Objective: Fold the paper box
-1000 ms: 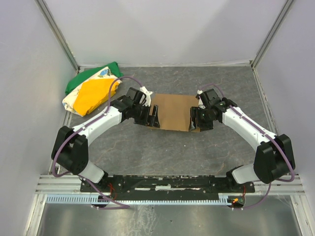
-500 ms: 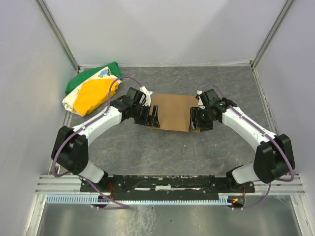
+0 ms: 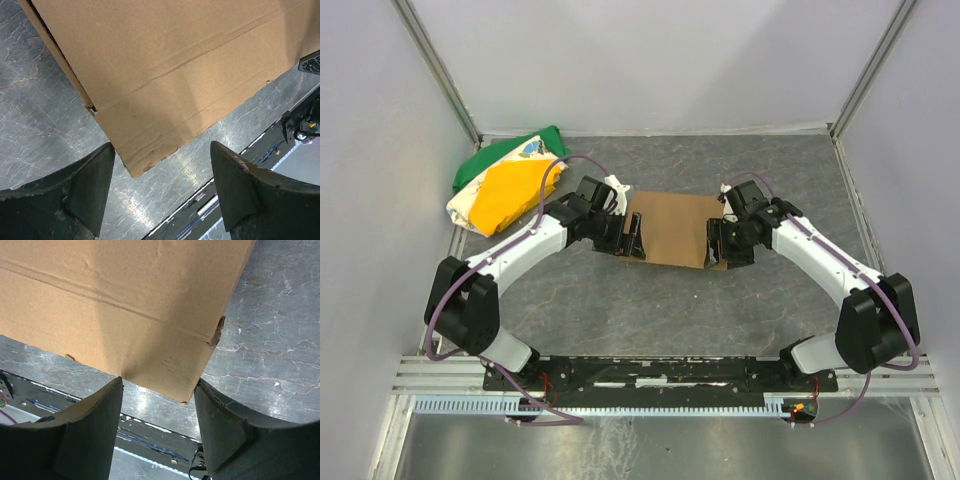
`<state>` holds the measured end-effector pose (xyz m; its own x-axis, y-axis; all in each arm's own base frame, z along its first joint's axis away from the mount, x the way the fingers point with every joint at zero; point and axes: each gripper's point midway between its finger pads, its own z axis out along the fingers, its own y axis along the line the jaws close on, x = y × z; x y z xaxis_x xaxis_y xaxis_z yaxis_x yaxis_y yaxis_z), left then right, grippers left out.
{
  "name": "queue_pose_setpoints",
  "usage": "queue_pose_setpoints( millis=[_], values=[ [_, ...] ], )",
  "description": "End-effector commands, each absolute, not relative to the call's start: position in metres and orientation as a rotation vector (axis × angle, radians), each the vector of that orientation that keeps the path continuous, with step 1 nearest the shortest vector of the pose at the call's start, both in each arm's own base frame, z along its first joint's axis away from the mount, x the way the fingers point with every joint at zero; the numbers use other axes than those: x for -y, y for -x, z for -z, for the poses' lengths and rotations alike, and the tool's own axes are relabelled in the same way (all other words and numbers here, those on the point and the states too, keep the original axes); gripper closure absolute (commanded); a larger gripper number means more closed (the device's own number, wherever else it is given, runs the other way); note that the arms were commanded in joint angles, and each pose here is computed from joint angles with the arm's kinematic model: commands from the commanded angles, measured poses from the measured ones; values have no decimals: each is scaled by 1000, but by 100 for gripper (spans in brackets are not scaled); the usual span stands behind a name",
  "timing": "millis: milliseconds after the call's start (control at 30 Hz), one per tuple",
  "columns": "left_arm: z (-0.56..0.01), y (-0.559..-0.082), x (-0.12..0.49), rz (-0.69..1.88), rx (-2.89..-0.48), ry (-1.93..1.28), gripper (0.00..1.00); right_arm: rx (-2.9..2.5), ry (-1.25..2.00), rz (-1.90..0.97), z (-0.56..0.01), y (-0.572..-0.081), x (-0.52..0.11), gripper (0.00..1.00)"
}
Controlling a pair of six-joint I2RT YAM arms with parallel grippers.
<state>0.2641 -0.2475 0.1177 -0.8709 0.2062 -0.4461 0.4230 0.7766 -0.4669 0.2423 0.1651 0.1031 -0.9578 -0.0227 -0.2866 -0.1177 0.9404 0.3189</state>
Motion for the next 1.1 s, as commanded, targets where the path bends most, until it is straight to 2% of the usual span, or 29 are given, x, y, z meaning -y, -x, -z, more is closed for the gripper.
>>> queue_pose_setpoints(
  millis=[0,1067],
  values=[
    [-155,-270,260,892,-2461,-571,17,-2708,127,-565,-135,-256,-178,33],
    [-143,-272,261,890,-2517,-565,18,-2799,49,-556,-118,-247,-177,36]
  ],
)
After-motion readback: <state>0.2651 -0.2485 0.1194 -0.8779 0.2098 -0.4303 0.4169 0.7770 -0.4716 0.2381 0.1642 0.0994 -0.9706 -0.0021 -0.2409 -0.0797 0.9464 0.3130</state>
